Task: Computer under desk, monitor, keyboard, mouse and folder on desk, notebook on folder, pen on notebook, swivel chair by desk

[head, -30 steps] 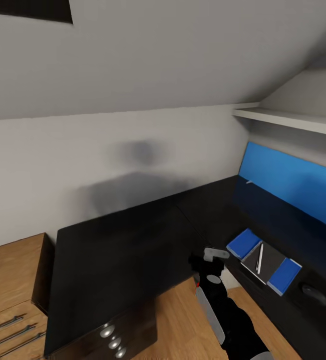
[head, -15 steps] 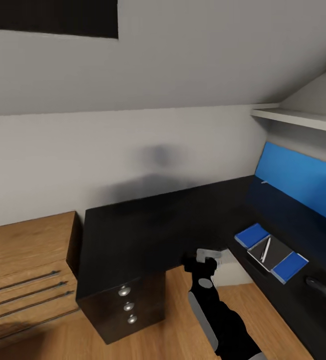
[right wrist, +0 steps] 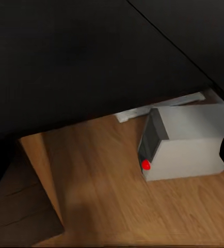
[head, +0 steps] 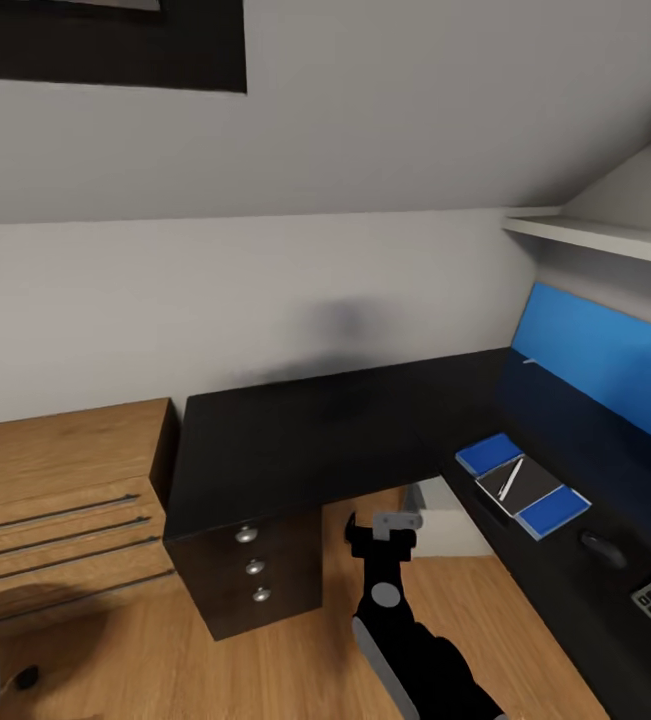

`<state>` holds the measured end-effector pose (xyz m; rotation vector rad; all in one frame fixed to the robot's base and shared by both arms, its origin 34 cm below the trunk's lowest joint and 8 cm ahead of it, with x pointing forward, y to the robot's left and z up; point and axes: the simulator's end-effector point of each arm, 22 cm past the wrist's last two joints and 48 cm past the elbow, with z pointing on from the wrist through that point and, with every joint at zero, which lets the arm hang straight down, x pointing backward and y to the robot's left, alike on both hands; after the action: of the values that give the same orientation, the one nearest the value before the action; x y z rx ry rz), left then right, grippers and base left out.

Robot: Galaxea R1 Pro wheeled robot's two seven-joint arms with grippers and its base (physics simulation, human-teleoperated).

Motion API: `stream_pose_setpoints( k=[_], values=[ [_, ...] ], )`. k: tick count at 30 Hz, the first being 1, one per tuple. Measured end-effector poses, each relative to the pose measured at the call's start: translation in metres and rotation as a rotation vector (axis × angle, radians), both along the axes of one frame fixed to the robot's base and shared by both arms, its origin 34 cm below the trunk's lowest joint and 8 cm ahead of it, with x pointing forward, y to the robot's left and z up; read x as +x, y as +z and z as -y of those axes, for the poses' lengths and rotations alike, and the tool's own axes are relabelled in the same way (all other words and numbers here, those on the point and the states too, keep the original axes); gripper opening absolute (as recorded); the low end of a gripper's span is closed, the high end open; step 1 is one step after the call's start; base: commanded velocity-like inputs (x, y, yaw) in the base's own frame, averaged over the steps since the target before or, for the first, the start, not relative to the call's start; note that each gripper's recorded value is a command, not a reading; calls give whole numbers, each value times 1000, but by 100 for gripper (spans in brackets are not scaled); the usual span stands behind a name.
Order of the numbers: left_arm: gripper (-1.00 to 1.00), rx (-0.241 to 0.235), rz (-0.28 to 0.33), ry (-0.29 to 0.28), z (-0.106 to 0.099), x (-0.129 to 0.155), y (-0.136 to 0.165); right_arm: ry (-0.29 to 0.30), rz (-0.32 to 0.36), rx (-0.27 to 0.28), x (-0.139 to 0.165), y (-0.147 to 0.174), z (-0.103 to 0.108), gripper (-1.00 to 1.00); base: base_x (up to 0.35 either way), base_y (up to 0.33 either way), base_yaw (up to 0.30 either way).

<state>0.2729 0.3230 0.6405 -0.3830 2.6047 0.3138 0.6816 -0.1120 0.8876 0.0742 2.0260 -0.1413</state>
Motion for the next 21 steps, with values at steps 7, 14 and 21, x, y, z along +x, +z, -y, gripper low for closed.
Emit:
stream_pose_setpoints(
  k=[7, 14, 21],
  values=[
    [100, -1, 2, 0, 1, 0, 0, 28, 7, -7, -4, -1, -10, 100, -305, -66, 189],
    [100, -5, 13, -1, 3, 1, 4, 87, -20, -47, -17, -13, -25, 100, -64, -7, 209],
    [100, -8, 10, 1, 5, -1, 10, 49, -158, -170, -85, -123, 36, 100, -3, 0, 212]
  ],
)
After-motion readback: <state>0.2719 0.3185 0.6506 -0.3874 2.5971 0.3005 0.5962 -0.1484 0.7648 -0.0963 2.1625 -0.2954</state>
